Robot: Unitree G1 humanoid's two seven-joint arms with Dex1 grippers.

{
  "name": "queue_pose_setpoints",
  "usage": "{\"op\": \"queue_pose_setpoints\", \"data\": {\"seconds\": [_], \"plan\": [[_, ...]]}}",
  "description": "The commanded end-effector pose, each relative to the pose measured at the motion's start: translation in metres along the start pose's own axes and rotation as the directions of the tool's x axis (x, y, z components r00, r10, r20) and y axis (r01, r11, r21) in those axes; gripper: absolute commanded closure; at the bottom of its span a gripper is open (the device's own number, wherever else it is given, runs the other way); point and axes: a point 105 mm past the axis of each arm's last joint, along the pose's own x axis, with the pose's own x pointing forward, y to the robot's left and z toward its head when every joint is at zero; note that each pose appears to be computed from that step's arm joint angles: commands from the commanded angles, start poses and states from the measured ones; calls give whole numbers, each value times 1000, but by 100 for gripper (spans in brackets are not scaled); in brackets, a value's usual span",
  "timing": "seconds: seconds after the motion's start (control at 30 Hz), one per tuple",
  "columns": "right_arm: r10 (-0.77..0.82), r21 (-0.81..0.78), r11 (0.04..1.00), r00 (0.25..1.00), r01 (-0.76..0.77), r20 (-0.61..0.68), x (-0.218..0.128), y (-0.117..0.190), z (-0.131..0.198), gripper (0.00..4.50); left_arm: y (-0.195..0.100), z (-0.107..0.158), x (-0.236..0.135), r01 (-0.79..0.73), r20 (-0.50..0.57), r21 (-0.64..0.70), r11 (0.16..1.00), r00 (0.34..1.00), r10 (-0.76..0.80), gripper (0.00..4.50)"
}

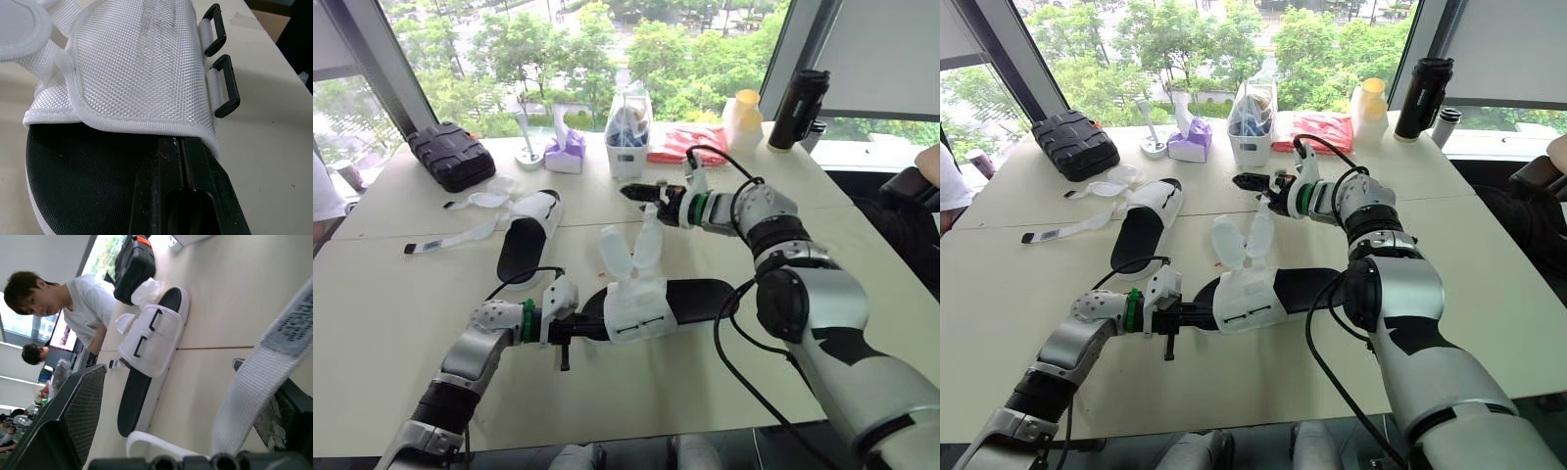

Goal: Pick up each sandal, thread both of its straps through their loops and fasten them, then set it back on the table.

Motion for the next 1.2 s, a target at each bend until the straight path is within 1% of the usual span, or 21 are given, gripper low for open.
{"op": "queue_pose_setpoints", "data": {"seconds": [0.03, 0.07, 0.1, 0.13, 0.23, 0.3, 0.43, 0.5, 0.53, 0.57, 0.6, 0.63, 0.67, 0.7, 0.73, 0.83, 0.9, 0.97, 1.03, 1.17, 1.2], "plan": [[59, -37, 998, 997, -58, 50, 1, 20, 18, 54, -7, -11, 5, 25, -35, -30, 999, 999, -26, 450], [64, -39, 997, 997, -62, 52, 0, 21, 18, 80, -7, -12, 5, 25, -34, -31, 999, 999, -26, 450], [67, -40, 997, 996, -65, 53, 0, 21, 19, 126, -7, -12, 5, 24, -34, -31, 999, 999, -25, 450], [81, -43, 996, 995, -78, 54, -1, 23, 20, 187, -7, -12, 5, 25, -35, -31, 999, 999, -26, 450], [151, -51, 988, 988, -149, 40, -5, 32, 21, 332, -7, -12, 5, 25, -34, -31, 999, 999, -26, 450], [192, -54, 980, 981, -191, 26, -7, 38, 21, 446, -7, -12, 6, 25, -35, -30, 999, 999, -26, 450], [280, -112, 953, 959, -282, -35, -15, 54, 19, 446, -8, -12, 6, 29, -36, -31, 999, 999, -30, 450], [354, -233, 902, 931, -364, -86, -26, 72, 16, 446, -8, -11, 6, 31, -37, -30, 999, 999, -32, 450], [379, -323, 859, 917, -398, -123, -33, 81, 12, 446, -8, -11, 6, 31, -37, -31, 999, 999, -32, 450], [391, -378, 826, 908, -418, -150, -38, 88, 6, 446, -8, -11, 6, 31, -37, -32, 999, 999, -32, 450], [398, -455, 773, 897, -442, -193, -46, 95, -4, 446, -8, -11, 6, 32, -38, -32, 999, 999, -33, 450], [413, -547, 684, 874, -483, -255, -56, 104, -19, 446, -8, -11, 6, 33, -38, -32, 999, 999, -34, 450], [431, -600, 592, 841, -538, -328, -69, 113, -39, 446, -8, -11, 6, 35, -38, -33, 999, 999, -36, 450], [439, -623, 527, 813, -578, -383, -78, 119, -55, 446, -8, -11, 6, 36, -38, -33, 999, 999, -37, 450], [432, -638, 482, 796, -601, -423, -84, 120, -68, 446, -7, -11, 6, 36, -38, -32, 999, 999, -37, 450], [374, -684, 374, 777, -626, -506, -97, 113, -97, 446, -6, -11, 6, 34, -38, -34, 999, 999, -36, 450], [334, -693, 327, 765, -642, -551, -103, 105, -110, 446, -5, -11, 6, 35, -39, -33, 999, 999, -36, 450], [297, -689, 300, 751, -660, -590, -107, 97, -120, 446, -5, -11, 6, 35, -39, -34, 999, 999, -37, 450], [281, -660, 283, 718, -696, -637, -113, 90, -130, 446, -4, -11, 6, 37, -40, -33, 999, 998, -38, 450], [241, -637, 256, 687, -727, -686, -116, 78, -142, 446, -4, -11, 6, 42, -42, -33, 999, 998, -43, 450], [238, -634, 253, 682, -731, -692, -116, 76, -144, 420, -4, -11, 6, 42, -42, -33, 999, 998, -43, 450]]}}
